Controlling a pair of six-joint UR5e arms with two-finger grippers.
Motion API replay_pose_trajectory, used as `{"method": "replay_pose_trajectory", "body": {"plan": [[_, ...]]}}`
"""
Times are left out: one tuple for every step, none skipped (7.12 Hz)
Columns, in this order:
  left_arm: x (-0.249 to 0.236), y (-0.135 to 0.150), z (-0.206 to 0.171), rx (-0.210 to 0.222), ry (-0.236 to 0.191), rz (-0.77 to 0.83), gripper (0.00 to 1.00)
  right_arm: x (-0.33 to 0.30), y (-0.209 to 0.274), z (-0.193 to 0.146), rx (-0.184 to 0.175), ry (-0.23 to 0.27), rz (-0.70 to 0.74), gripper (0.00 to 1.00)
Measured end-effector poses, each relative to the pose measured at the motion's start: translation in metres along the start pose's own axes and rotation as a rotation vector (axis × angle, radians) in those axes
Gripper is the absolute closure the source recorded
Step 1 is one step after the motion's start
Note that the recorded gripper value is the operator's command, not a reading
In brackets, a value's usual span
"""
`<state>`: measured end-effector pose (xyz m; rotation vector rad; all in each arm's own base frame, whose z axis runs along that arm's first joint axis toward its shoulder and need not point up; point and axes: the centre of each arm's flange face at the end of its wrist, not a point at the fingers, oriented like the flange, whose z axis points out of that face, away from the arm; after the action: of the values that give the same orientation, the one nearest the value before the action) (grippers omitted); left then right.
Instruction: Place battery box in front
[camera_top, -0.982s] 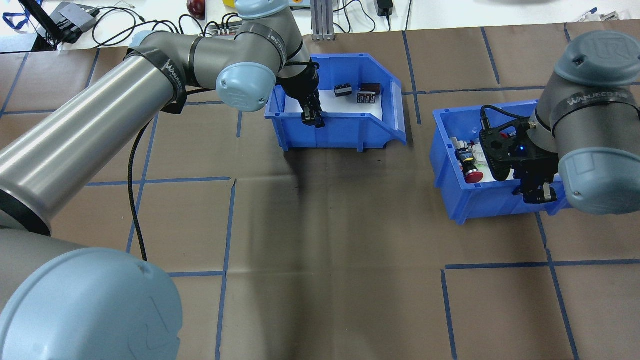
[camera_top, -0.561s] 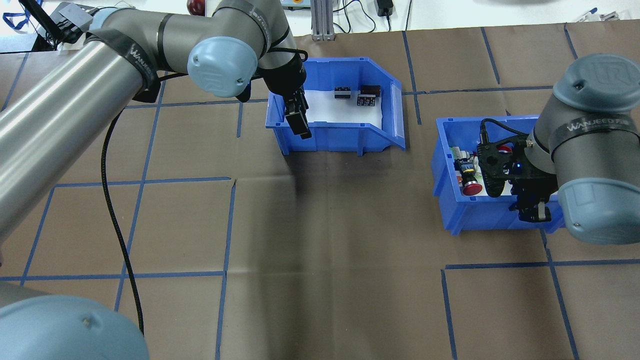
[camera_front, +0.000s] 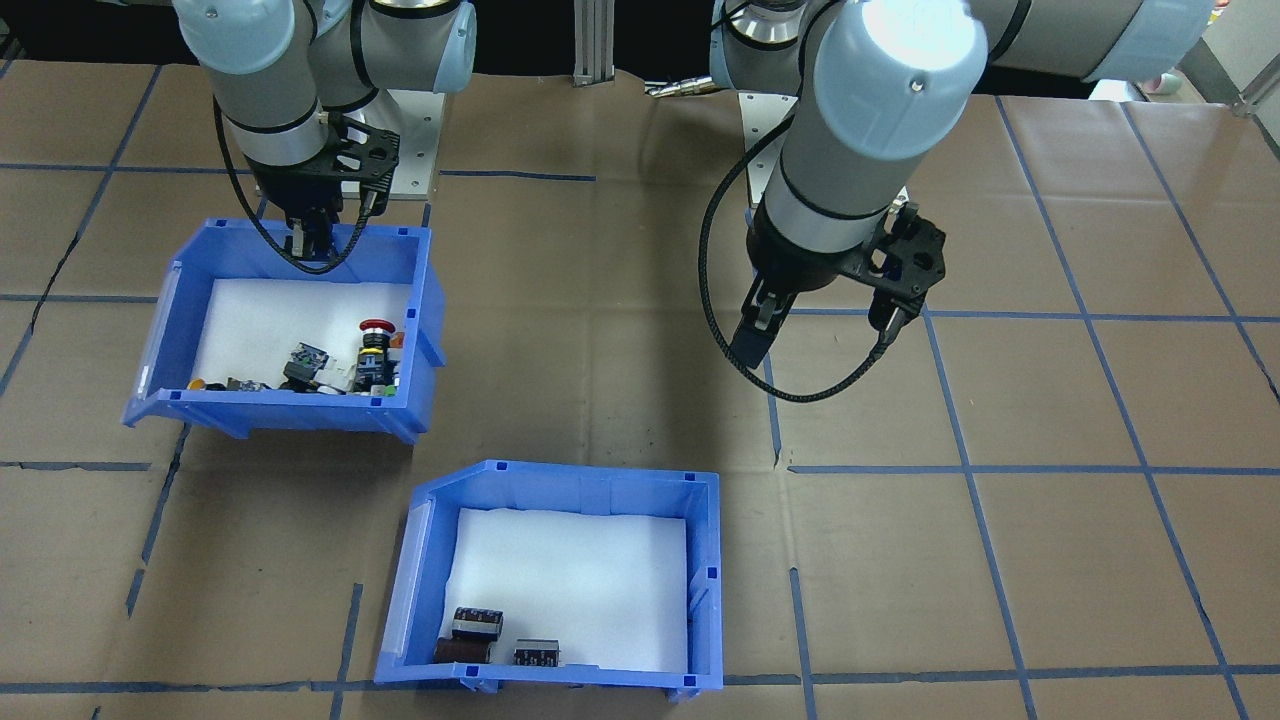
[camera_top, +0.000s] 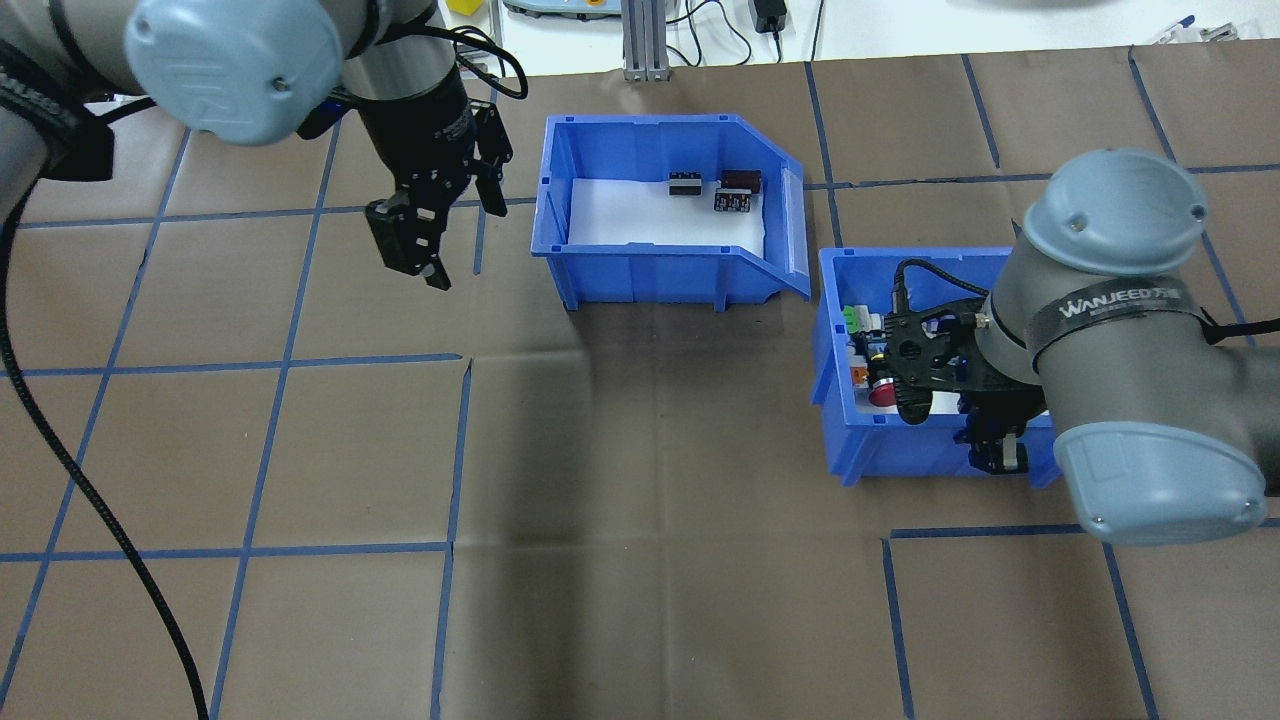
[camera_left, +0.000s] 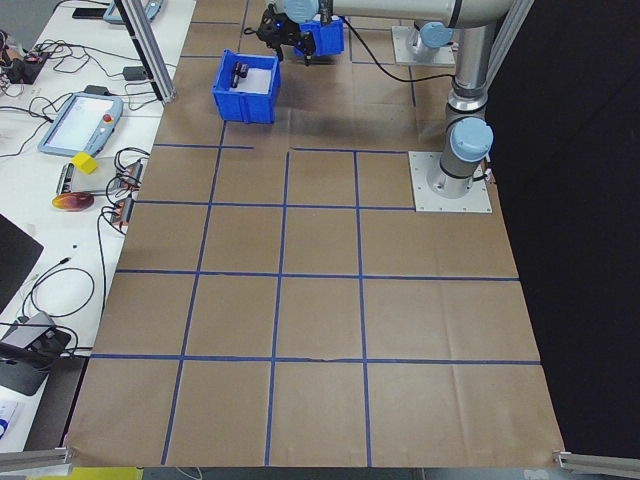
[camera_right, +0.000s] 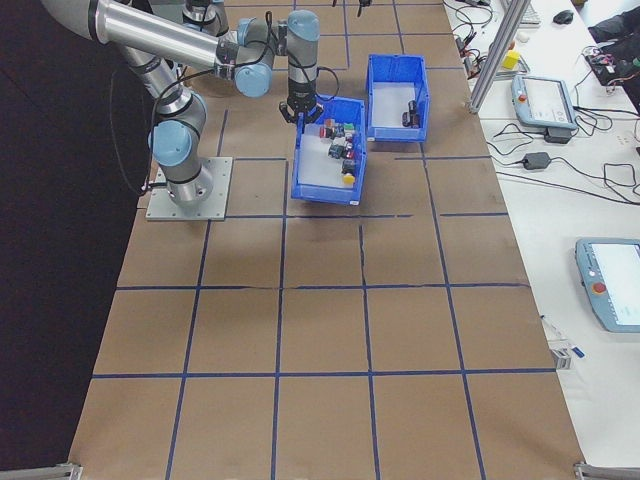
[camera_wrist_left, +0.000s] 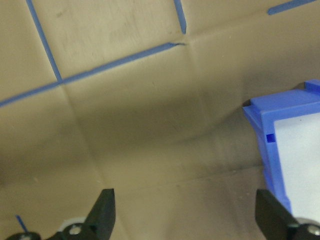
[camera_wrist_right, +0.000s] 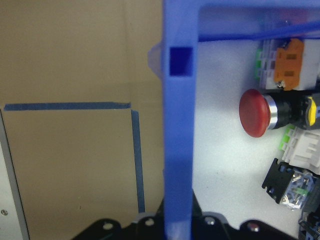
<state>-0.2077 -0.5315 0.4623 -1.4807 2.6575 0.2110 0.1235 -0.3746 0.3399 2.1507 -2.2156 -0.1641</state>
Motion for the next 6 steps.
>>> {"method": "replay_pose_trajectory", "body": {"plan": [[-0.025, 0.004, -0.018, 0.024, -0.016, 0.175, 0.02, -0.010, -0.026, -0.002, -0.002, 0.009, 0.003, 0.93], [-0.046, 0.009, -0.032, 0.048, -0.022, 0.370, 0.02, -0.022, -0.050, -0.003, -0.004, 0.016, 0.006, 0.93], [-0.067, 0.016, -0.043, 0.068, -0.016, 0.564, 0.02, -0.034, -0.073, -0.003, -0.006, 0.020, 0.012, 0.93], [-0.087, 0.021, -0.048, 0.082, -0.011, 0.750, 0.02, -0.046, -0.095, -0.002, -0.008, 0.023, 0.018, 0.93], [-0.107, 0.023, -0.047, 0.089, -0.010, 0.900, 0.02, -0.054, -0.115, 0.000, -0.005, 0.037, 0.023, 0.93], [-0.127, 0.027, -0.044, 0.096, -0.008, 1.005, 0.01, -0.057, -0.135, 0.004, 0.003, 0.059, 0.024, 0.93]]}}
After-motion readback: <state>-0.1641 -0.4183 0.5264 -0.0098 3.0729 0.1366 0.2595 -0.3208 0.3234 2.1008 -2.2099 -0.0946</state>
